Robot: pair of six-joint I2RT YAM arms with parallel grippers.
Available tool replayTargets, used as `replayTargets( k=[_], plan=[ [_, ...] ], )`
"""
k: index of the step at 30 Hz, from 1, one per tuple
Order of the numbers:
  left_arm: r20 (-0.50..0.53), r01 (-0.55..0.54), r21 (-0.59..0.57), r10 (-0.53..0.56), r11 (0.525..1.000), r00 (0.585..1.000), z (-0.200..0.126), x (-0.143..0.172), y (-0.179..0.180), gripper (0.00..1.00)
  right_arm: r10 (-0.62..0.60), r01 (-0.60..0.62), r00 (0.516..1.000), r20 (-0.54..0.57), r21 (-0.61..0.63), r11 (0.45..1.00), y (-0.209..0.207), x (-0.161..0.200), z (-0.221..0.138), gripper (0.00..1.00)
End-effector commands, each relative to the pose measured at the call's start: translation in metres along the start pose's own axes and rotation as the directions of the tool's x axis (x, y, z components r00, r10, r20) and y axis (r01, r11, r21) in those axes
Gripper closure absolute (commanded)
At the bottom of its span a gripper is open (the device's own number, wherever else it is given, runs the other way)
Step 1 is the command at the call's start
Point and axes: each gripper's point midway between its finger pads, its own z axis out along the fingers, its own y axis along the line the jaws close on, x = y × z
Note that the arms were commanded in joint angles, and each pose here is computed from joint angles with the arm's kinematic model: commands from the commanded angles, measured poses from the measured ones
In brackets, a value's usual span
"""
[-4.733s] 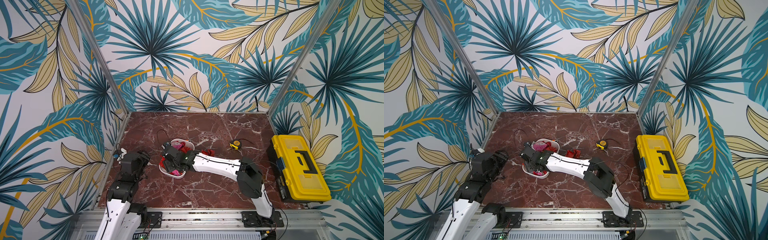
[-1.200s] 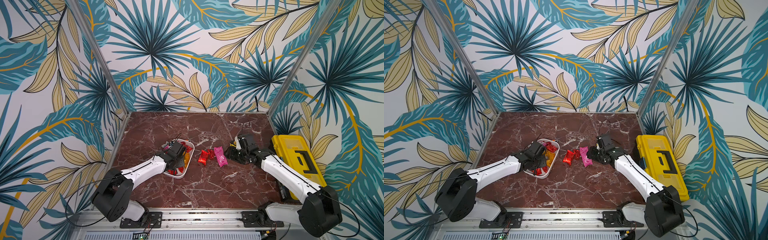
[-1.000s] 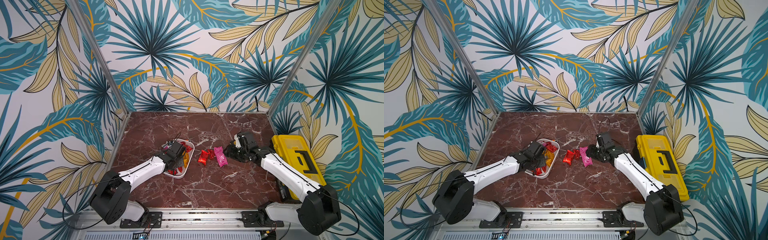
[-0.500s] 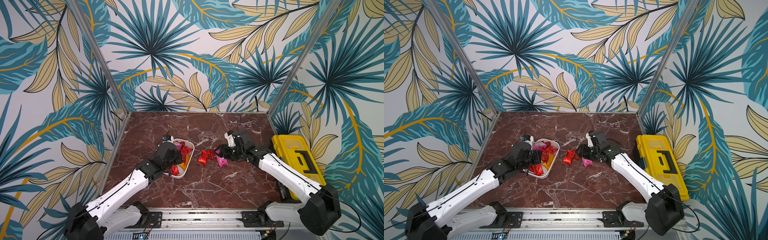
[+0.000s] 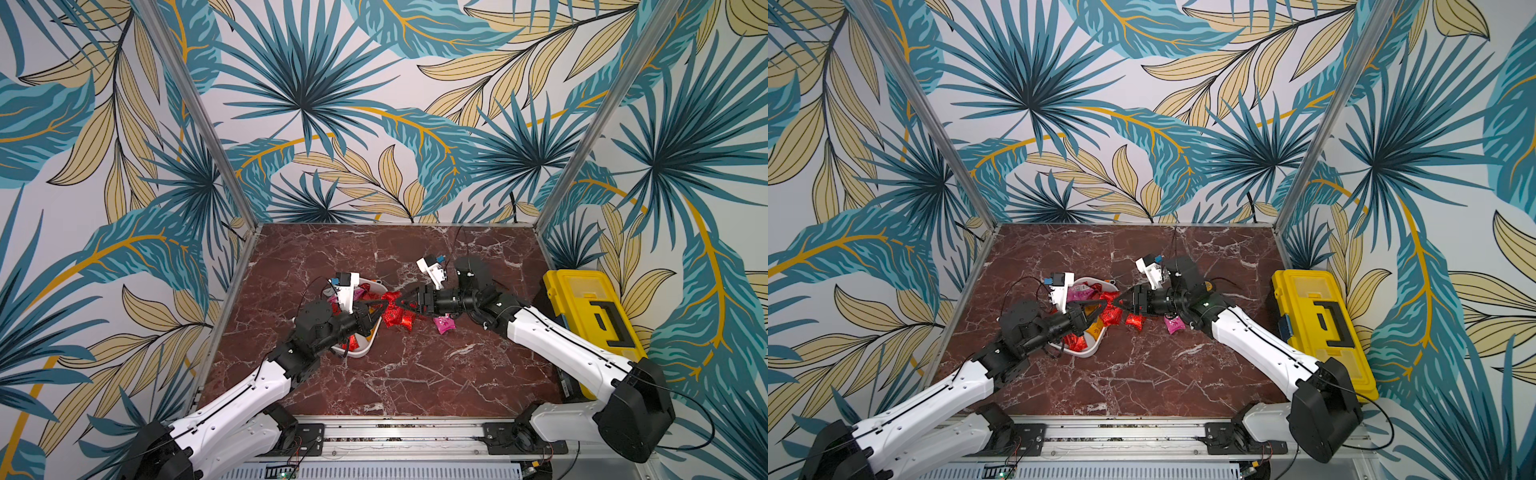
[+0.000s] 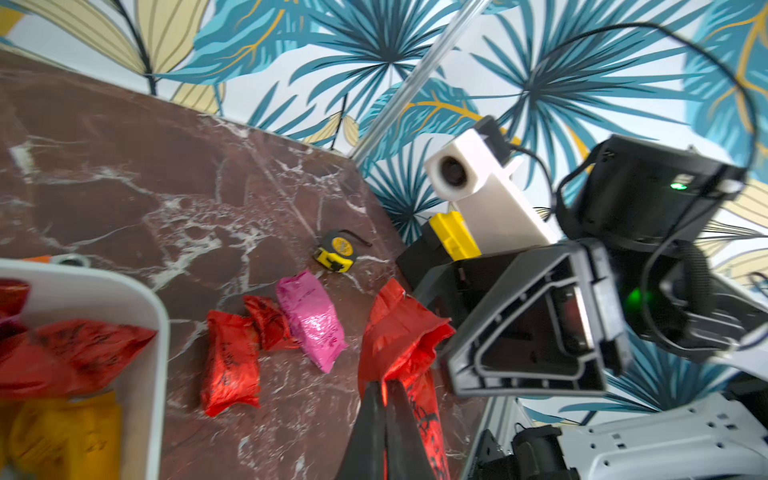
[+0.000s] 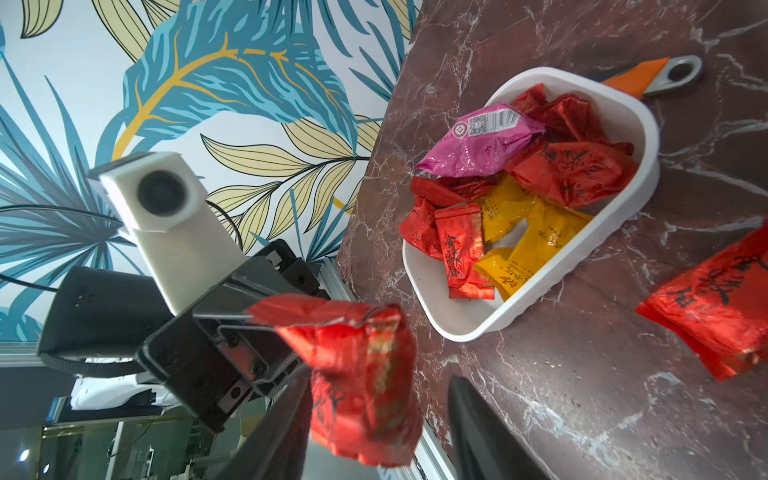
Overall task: Take the tea bags out of the storage box
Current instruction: Pick up the tea bag from the storage box, then place the tea bag at the center of the board.
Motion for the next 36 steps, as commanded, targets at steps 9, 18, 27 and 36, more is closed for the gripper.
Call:
replayTargets(
  k=[9, 18, 27, 36],
  plan=[
    [0.062, 0.006, 0.134, -0.014, 0.991, 0.998, -0.001, -0.005, -0.018, 0.95, -0.042, 0.043, 0.999, 0.012, -0.086, 0.995, 0.019, 0.001, -0.006, 0.75],
    [0.096, 0.015, -0.027, -0.012, 1.0, 0.995, -0.006, -0.011, 0.008, 0.37, 0.04, -0.045, 0.999, 0.035, 0.153, 0.987, -0.037, 0.002, -0.009, 0.93],
    [0.154, 0.134, -0.568, -0.055, 0.812, 0.986, -0.065, -0.005, 0.102, 0.31, 0.103, -0.076, 0.995, 0.003, 0.694, 0.716, -0.162, 0.014, -0.098, 0.94],
    [0.171, 0.186, -0.627, -0.099, 0.756, 0.98, -0.08, -0.003, 0.121, 0.33, 0.137, -0.006, 0.99, -0.038, 0.952, 0.307, -0.233, 0.013, -0.174, 0.94]
  ],
)
